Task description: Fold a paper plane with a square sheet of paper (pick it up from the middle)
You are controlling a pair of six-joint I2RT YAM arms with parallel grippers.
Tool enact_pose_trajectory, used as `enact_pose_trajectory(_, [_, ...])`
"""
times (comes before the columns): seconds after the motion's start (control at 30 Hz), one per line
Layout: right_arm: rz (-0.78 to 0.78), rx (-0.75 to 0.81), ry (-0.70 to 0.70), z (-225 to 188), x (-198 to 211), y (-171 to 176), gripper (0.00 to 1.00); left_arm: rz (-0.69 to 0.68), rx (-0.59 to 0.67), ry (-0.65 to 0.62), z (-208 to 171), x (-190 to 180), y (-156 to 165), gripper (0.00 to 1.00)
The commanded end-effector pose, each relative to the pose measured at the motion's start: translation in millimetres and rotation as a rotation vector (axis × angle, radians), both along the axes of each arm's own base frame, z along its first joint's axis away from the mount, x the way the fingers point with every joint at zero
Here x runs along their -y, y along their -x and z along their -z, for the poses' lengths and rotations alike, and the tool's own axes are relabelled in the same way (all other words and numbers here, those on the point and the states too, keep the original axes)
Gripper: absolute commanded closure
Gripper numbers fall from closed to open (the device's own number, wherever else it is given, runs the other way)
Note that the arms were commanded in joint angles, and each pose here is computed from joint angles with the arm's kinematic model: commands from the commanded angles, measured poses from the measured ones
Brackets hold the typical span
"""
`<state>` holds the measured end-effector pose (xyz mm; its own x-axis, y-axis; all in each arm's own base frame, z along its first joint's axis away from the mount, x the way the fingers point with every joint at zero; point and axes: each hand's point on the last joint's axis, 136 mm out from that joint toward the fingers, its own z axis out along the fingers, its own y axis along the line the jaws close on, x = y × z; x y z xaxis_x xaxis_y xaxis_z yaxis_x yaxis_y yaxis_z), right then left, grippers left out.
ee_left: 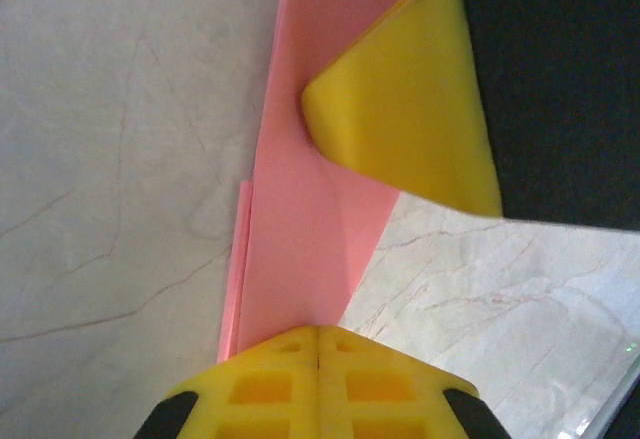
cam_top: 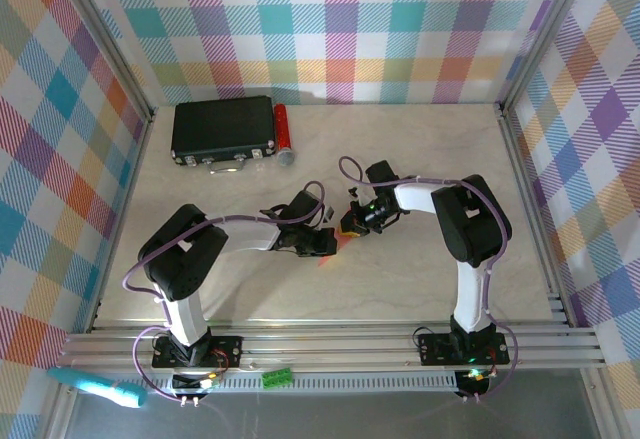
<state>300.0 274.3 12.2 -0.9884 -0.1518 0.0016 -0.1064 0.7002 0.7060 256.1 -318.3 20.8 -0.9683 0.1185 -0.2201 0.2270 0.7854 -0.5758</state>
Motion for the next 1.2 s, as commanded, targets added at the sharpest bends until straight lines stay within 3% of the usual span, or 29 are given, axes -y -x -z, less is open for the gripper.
enact_pose_trajectory(0.0, [0.046, -0.104, 0.284, 69.6, 46.0, 22.2, 0.95, 0.063, -0.124, -0.133, 21.7, -31.2, 39.7, 1.0])
enact_pose_trajectory(0.27, [0.045, -0.108, 0.285, 71.0, 45.8, 22.6, 0.95, 0.12, -0.142, -0.201, 21.0, -48.0, 53.1, 1.0])
enact_pose_trajectory(0.6, [0.046, -0.109, 0.285, 69.9, 46.0, 22.7, 0.95, 0.089, -0.055, -0.127, -16.3, -31.7, 32.5, 0.99])
enact_pose_trajectory(0.97, [0.048, -0.109, 0.285, 70.3, 46.0, 22.9, 0.94, 0.057, -0.01, -0.146, -21.3, -34.8, 24.0, 0.77])
enact_pose_trajectory(1.17, [0.048, -0.11, 0.287, 70.6, 46.6, 22.7, 0.94, 0.076, -0.047, -0.144, -11.0, -30.5, 28.9, 0.73])
